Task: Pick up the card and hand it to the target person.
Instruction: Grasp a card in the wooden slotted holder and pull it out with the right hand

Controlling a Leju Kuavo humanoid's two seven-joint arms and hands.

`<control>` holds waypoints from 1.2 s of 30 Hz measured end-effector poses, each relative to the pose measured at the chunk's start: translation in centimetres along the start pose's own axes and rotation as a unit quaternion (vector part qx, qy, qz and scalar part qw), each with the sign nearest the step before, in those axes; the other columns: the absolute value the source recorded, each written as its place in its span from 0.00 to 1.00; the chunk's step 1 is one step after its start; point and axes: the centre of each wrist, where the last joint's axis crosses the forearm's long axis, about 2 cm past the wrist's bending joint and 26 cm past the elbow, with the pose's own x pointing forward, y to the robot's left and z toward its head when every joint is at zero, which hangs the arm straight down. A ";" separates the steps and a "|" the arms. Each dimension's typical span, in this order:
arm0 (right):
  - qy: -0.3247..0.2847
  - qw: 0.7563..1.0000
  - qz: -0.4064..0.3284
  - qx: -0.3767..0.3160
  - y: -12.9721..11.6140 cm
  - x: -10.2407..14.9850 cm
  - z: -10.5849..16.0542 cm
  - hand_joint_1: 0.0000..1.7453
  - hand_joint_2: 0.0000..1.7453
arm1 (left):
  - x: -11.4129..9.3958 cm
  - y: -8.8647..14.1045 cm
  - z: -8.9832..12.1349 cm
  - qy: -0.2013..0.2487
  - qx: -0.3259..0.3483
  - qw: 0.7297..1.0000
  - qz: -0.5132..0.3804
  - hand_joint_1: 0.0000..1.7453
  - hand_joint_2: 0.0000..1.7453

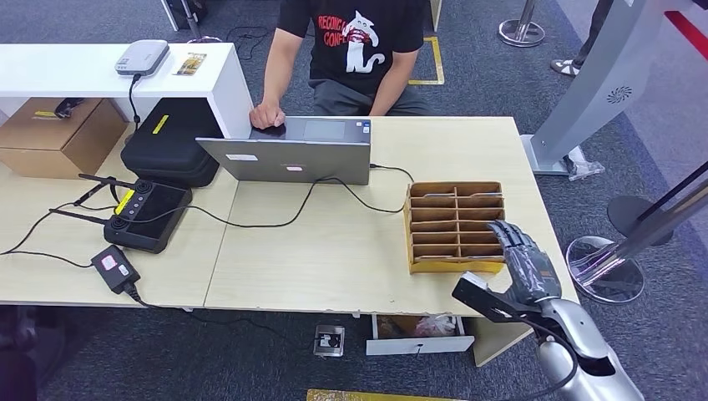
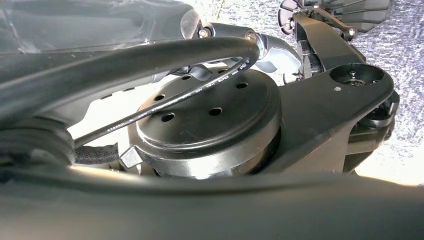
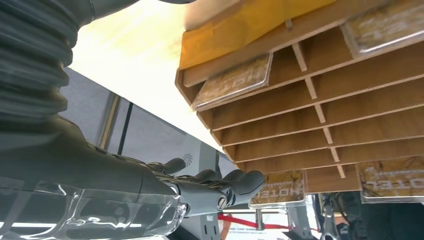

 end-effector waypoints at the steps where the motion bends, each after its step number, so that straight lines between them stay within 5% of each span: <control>1: -0.001 1.000 0.000 0.001 0.0 0.0 0.1 0.03 1.00 | 0.0 0.0 0.0 0.000 0.000 1.000 0.001 0.00 0.00; 29: 0.007 1.000 -0.005 0.019 0.9 -0.1 0.1 0.03 1.00 | 0.0 -0.1 0.0 0.002 -0.002 1.000 -0.006 0.00 0.00; 31: 0.009 1.000 -0.006 0.022 1.2 -0.1 0.2 0.10 1.00 | 0.1 -0.1 0.0 0.003 -0.002 1.000 -0.007 0.00 0.00; 35: 0.011 1.000 -0.008 0.026 1.6 -0.1 0.5 0.87 1.00 | 0.1 -0.1 -0.1 0.004 -0.003 1.000 -0.011 0.00 0.00; 36: 0.011 1.000 -0.009 0.026 1.6 -0.1 0.5 0.94 1.00 | 0.1 -0.1 -0.1 0.005 -0.003 1.000 -0.012 0.00 0.00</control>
